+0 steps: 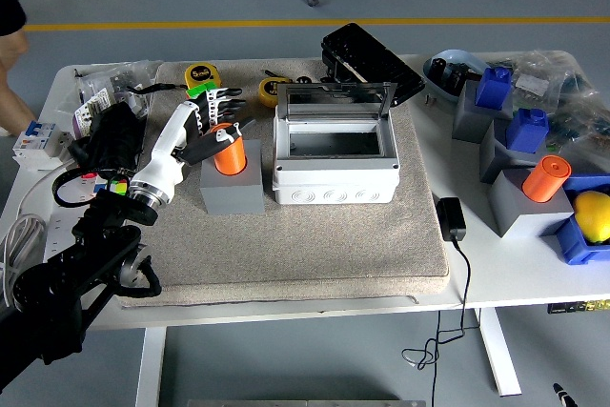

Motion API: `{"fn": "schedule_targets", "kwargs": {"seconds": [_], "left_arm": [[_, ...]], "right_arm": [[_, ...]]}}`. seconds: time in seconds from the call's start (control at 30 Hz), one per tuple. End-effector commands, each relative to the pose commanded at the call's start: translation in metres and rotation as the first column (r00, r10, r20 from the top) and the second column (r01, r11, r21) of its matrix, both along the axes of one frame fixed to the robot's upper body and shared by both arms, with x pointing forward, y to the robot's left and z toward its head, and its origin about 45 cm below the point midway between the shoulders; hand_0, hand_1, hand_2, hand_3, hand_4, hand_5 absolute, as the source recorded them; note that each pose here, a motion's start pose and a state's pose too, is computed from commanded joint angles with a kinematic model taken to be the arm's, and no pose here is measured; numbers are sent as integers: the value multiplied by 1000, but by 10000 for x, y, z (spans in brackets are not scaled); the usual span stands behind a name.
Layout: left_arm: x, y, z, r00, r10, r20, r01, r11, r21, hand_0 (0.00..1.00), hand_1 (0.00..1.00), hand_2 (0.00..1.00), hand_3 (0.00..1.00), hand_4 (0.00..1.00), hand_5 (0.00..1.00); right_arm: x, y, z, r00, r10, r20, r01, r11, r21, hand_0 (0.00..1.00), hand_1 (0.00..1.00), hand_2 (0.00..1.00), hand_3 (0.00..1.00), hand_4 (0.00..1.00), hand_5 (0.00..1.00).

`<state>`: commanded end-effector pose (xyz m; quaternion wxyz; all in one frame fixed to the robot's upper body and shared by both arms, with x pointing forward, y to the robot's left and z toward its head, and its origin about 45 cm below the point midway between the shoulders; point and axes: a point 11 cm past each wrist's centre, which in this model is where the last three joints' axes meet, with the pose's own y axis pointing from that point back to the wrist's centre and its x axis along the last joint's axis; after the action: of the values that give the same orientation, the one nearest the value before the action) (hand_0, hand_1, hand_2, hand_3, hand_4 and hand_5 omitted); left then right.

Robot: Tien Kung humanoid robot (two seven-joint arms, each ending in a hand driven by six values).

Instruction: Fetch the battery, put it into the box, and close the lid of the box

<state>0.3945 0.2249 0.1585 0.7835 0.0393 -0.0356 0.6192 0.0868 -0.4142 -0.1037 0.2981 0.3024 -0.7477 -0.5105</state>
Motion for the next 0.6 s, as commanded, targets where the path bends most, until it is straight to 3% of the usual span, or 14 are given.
{"fn": "schedule_targets", "kwargs": {"seconds": [0.13, 0.17, 0.53, 0.57, 0.6], "left_arm": [[-15, 0, -44, 1000, -2, -13, 2, 1000, -5, 655, 657, 647, 602, 998, 335], [-24, -9, -64, 1000, -7, -18, 7, 1000, -5, 618, 624, 569, 563, 998, 309], [-43, -66, -134, 999, -16, -38, 16, 1000, -9, 604, 601, 543, 540, 998, 295], [-41, -74, -134, 999, -17, -39, 17, 1000, -12, 581, 582, 530, 530, 998, 221], [-39, -83, -133, 999, -18, -39, 17, 1000, -16, 581, 582, 530, 530, 998, 221]], "right_arm": [[-3, 0, -1, 1000, 0, -1, 0, 1000, 0, 726, 668, 657, 603, 998, 628], [-6, 1, -2, 1000, -1, -1, 1, 1000, 1, 726, 669, 657, 603, 998, 627], [8, 6, 0, 1000, 0, 2, 0, 1000, 2, 726, 668, 657, 603, 998, 627], [9, 6, 0, 1000, -1, 2, 1, 1000, 2, 726, 668, 657, 603, 998, 627], [10, 6, 0, 1000, -1, 3, 1, 1000, 3, 726, 668, 657, 603, 998, 627]]}}
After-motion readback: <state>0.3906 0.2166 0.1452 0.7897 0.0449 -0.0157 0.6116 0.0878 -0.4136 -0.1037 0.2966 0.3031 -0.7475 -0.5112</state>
